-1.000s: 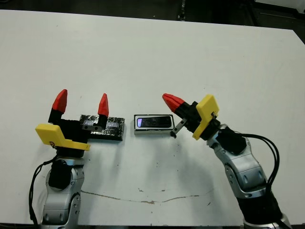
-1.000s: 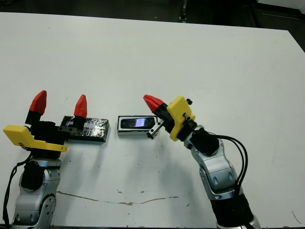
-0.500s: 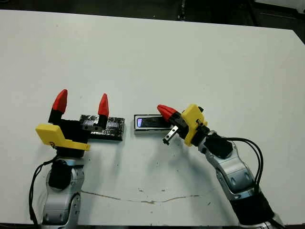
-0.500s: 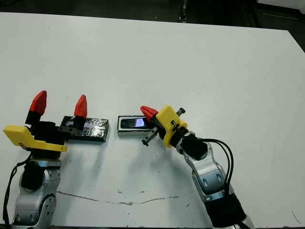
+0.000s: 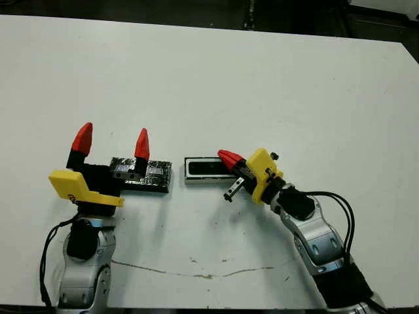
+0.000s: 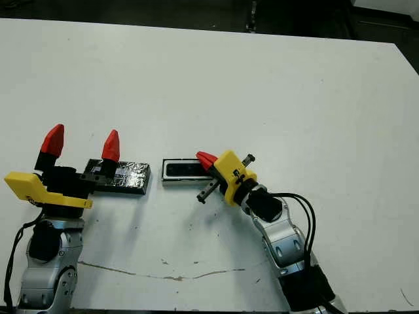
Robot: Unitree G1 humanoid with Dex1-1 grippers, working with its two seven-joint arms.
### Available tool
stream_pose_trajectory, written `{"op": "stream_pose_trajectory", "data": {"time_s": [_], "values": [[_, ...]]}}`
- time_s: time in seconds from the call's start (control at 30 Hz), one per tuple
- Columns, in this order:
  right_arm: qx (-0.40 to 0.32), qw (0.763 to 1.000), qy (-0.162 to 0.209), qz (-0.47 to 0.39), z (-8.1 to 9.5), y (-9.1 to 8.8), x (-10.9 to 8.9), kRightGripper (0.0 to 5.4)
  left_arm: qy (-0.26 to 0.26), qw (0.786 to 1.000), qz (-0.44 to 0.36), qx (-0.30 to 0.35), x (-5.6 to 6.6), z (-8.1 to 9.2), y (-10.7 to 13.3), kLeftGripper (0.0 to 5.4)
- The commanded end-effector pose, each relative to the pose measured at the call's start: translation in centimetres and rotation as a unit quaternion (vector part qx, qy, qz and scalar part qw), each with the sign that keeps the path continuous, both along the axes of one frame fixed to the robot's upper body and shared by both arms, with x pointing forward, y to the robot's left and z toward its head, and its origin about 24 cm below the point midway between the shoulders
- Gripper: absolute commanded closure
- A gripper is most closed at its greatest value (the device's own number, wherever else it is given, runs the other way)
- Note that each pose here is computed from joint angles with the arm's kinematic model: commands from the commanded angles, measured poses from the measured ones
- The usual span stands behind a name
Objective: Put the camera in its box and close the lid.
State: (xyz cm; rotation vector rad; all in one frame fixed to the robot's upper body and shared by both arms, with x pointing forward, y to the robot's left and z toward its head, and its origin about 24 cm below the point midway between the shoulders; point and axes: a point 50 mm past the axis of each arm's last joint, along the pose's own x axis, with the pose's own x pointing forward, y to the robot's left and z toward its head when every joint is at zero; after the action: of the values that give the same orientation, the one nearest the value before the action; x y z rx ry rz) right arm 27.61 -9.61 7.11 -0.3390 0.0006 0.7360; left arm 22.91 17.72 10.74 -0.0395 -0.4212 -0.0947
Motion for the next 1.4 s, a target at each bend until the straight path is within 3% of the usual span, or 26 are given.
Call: {"op": "stream_pose_trajectory", "data": {"time_s": [0.03,0.23,0.37,0.6,0.8,1.07,1.2,1.4], "values": [[-0.048,0.997,0.062,-0.023,-3.0,-2.3,-1.0,5.39,0.008,1.000,-0.001,0.001,-0.2,-0.4,0.1,0.00],[-0.021,0.998,0.054,-0.040,-2.1,-3.9,-1.6,5.39,0.005,1.000,0.000,0.004,-0.2,-0.3,0.1,0.00],[0.045,0.996,0.014,-0.074,0.4,-5.2,-2.1,5.39,0.003,1.000,0.001,0.007,-0.2,-0.2,0.2,0.00],[0.160,0.973,-0.040,-0.159,4.2,-7.5,-3.6,5.39,0.000,1.000,-0.003,0.016,-0.1,0.2,0.5,0.00],[0.210,0.960,-0.054,-0.179,4.5,-8.3,-4.2,5.39,-0.012,0.998,0.001,0.059,0.0,1.5,1.1,0.00],[0.233,0.951,-0.031,-0.201,4.1,-8.4,-4.6,5.39,-0.016,0.991,-0.021,0.131,1.0,3.5,2.4,0.00],[0.252,0.945,-0.012,-0.207,3.6,-8.3,-4.6,5.39,-0.008,0.975,-0.079,0.210,2.2,5.3,4.0,0.00],[0.258,0.941,-0.001,-0.217,3.4,-8.1,-4.6,5.39,0.044,0.908,-0.217,0.354,3.9,8.9,5.7,0.00]]}}
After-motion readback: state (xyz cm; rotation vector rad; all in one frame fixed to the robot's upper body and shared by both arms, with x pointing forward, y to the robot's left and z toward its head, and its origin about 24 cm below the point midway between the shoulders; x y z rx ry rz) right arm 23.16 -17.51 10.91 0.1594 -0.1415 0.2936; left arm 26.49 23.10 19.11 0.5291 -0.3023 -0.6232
